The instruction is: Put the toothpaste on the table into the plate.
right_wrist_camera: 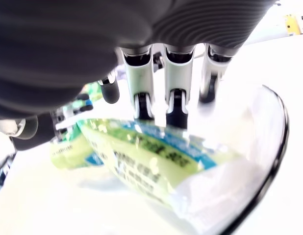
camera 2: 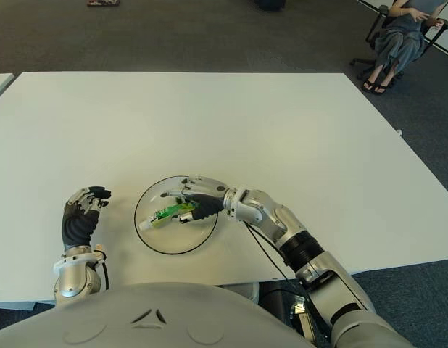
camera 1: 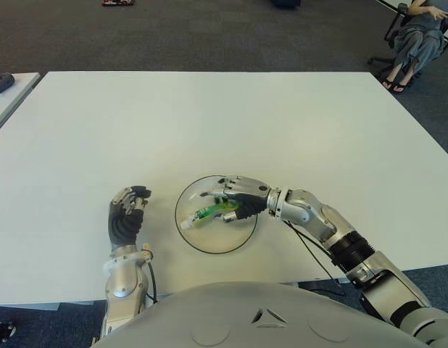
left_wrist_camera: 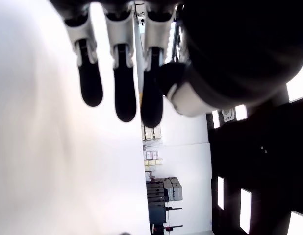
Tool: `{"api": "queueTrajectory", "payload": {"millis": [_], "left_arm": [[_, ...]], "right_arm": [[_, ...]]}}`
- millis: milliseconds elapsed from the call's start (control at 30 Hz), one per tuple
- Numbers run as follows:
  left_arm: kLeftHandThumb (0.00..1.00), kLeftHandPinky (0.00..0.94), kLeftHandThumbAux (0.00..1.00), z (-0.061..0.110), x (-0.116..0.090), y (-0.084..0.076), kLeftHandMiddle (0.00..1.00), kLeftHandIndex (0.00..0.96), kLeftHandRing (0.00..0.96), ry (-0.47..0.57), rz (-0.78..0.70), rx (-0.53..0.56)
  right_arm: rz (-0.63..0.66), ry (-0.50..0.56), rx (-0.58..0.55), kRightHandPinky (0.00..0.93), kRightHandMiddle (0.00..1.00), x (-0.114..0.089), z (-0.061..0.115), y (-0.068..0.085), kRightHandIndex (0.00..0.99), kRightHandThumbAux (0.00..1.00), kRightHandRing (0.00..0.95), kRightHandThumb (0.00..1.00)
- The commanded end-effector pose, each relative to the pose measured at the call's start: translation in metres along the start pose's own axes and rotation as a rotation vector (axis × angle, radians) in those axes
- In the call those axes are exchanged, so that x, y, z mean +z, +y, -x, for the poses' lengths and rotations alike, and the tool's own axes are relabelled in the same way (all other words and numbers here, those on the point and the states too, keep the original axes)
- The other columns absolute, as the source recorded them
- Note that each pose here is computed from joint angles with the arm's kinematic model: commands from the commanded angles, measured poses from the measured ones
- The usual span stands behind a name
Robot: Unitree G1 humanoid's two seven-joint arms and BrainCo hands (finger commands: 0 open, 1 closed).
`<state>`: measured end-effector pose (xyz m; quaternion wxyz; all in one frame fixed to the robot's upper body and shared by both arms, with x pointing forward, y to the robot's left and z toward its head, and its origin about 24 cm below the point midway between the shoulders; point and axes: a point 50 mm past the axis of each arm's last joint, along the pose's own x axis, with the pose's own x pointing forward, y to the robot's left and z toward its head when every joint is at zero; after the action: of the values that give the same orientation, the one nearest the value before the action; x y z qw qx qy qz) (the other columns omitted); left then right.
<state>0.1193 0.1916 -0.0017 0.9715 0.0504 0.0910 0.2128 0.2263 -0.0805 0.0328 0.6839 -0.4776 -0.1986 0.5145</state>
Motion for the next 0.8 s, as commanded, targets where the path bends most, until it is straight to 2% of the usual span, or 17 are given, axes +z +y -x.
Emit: {"api": "queueTrajectory", "payload": {"millis": [33,300,500,700,800], "left_arm": [[0.713,0.371,0.724,-0.003,0.001,-0.002,0.445,0.422,0.402,0.005,0.01,0.003],[0.713,0.389,0.723,-0.003,0.001,-0.003,0.447,0.422,0.402,-0.008,0.011,-0.001],[0.712,0.402,0.723,-0.003,0.001,-0.004,0.454,0.423,0.414,-0.019,0.008,0.005],[0.709,0.407,0.723,-0.004,0.001,-0.004,0.461,0.423,0.426,-0.021,0.003,0.004],[0.709,0.416,0.722,-0.004,0.002,-0.004,0.466,0.423,0.435,-0.027,-0.005,0.003]], "right_arm": [[-0.032,-0.029,-0.054,0.0,0.0,0.0,0.003,-0.005,0.0,0.153,0.0,0.441],[-0.1,-0.077,-0.158,0.0,0.0,0.002,0.013,-0.02,0.0,0.147,0.0,0.441],[-0.238,-0.079,-0.248,0.0,0.0,0.0,0.017,-0.024,0.0,0.174,0.0,0.423],[-0.402,-0.067,-0.333,0.0,0.0,-0.005,0.022,-0.024,0.0,0.298,0.0,0.284],[-0.528,-0.035,-0.434,0.05,0.0,-0.008,0.023,-0.023,0.0,0.389,0.0,0.191]]}}
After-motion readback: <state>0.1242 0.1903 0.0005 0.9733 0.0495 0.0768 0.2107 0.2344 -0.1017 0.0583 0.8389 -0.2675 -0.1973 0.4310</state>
